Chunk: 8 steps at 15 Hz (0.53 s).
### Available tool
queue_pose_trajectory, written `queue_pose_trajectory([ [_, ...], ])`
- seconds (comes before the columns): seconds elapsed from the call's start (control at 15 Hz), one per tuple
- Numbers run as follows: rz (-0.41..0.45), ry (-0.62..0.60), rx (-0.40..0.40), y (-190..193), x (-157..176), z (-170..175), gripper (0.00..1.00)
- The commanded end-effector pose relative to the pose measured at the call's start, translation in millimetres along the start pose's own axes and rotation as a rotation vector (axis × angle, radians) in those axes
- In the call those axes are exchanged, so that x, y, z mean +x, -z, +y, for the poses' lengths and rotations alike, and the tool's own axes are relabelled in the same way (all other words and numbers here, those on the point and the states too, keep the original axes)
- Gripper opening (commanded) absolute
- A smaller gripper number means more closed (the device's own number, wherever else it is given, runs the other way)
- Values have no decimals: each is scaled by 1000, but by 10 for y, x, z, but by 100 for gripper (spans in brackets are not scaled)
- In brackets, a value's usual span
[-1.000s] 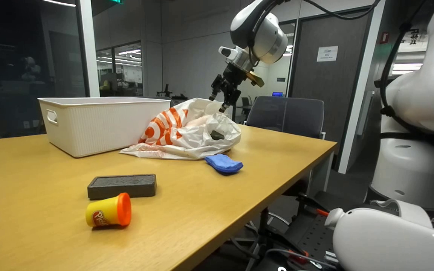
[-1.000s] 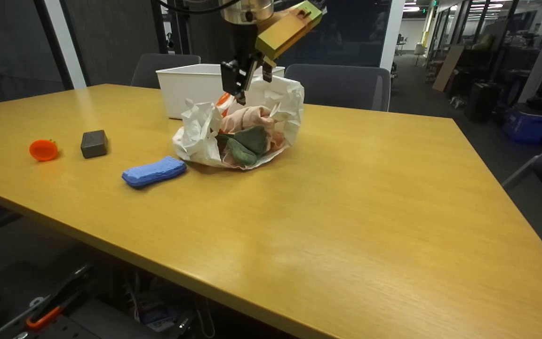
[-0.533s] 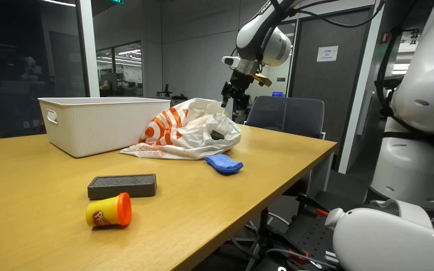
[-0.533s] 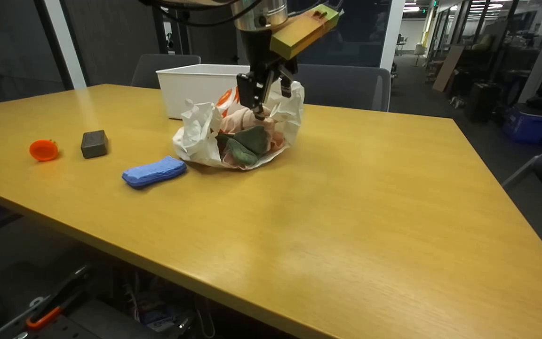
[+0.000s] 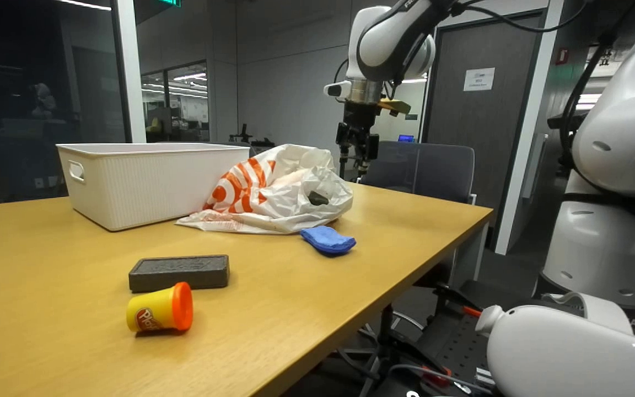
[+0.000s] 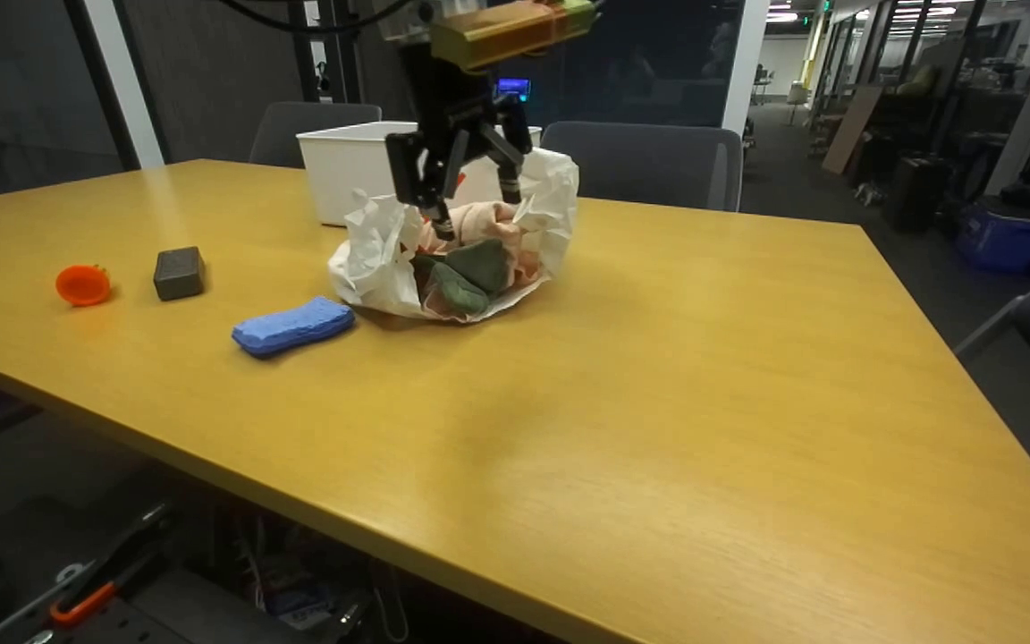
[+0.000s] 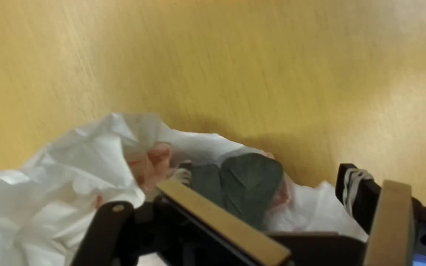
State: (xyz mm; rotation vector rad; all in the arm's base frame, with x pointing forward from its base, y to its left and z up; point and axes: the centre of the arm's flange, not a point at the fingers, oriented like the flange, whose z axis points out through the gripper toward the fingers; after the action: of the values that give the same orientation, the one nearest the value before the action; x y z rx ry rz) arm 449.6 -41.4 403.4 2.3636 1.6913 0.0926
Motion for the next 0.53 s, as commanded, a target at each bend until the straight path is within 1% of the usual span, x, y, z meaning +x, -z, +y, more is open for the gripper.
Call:
queue_pose_trajectory([
  [0.0, -41, -6, 16, 509, 152, -591, 100],
  [0.2, -88, -29, 35, 717, 236, -867, 100],
  [0.33, -133, -59, 63, 807, 269, -973, 100],
  [0.47, -180, -84, 63, 859, 309, -1052, 100],
])
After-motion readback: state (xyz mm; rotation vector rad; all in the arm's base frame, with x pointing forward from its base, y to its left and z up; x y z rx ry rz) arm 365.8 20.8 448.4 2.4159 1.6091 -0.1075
